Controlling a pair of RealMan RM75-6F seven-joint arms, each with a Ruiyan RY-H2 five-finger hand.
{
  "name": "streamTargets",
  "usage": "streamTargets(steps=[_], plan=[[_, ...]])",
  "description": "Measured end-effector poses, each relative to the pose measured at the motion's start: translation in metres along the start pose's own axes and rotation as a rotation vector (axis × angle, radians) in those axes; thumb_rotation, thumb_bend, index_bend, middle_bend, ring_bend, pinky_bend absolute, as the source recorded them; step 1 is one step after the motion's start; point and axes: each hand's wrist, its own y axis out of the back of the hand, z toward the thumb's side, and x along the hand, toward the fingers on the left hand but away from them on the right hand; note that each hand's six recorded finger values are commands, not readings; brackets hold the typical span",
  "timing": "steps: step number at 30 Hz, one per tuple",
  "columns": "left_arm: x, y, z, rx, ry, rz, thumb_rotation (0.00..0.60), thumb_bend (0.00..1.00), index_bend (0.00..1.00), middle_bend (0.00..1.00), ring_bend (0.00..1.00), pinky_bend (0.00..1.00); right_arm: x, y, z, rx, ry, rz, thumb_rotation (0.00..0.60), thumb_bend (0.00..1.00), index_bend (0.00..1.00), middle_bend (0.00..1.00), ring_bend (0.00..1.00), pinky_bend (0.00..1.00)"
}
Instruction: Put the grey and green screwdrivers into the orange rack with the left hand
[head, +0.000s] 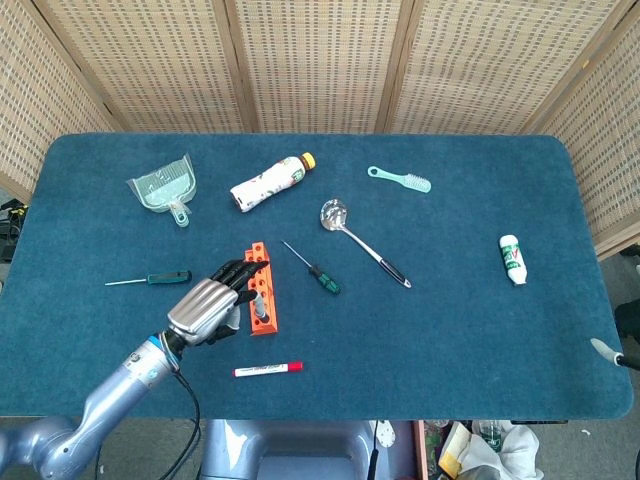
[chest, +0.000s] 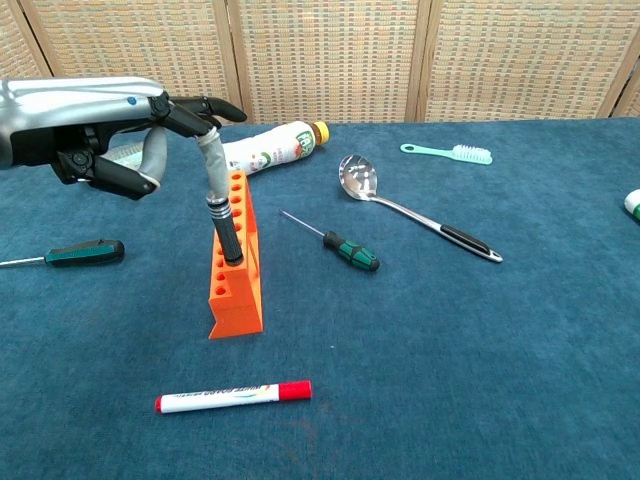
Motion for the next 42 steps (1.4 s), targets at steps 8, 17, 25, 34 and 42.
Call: streamTargets(steps=[8,17,25,34,42], plan=[[-0.006,0.02,0.002,-0.065,-0.028,0.093,0.6,0.61,0.24,0.0,0.0,0.0,0.0,-0.001,0.0,0.001,-0.001,0.001,0.6,0.0,0.02,0.0,0.0,0.0],[-0.016,0.038,-0.05,0.096,0.162,0.154,0.6,0.0,0.13,0.0,0.0,0.0,0.001,-0.001,0.002,0.002,0.004,0.003,0.6,0.0,0.02,0.0,0.0,0.0],[-0.011,0.018,-0.133,0.159,0.436,0.113,0.6,0.0,0.21,0.0,0.0,0.0,-0.001,-0.003,0.001,0.006,0.001,0.008,0.6,0.0,0.02,0.0,0.0,0.0],[0.002,-0.01,-0.185,0.11,0.53,0.082,0.6,0.0,0.34,0.0,0.0,0.0,-0.002,-0.005,0.0,0.011,-0.005,0.012,0.6,0.0,0.02,0.0,0.0,0.0],[0.008,-0.024,-0.203,0.085,0.562,0.072,0.6,0.01,0.4,0.0,0.0,0.0,-0.002,-0.007,0.001,0.016,-0.005,0.015,0.6,0.0,0.02,0.0,0.0,0.0]])
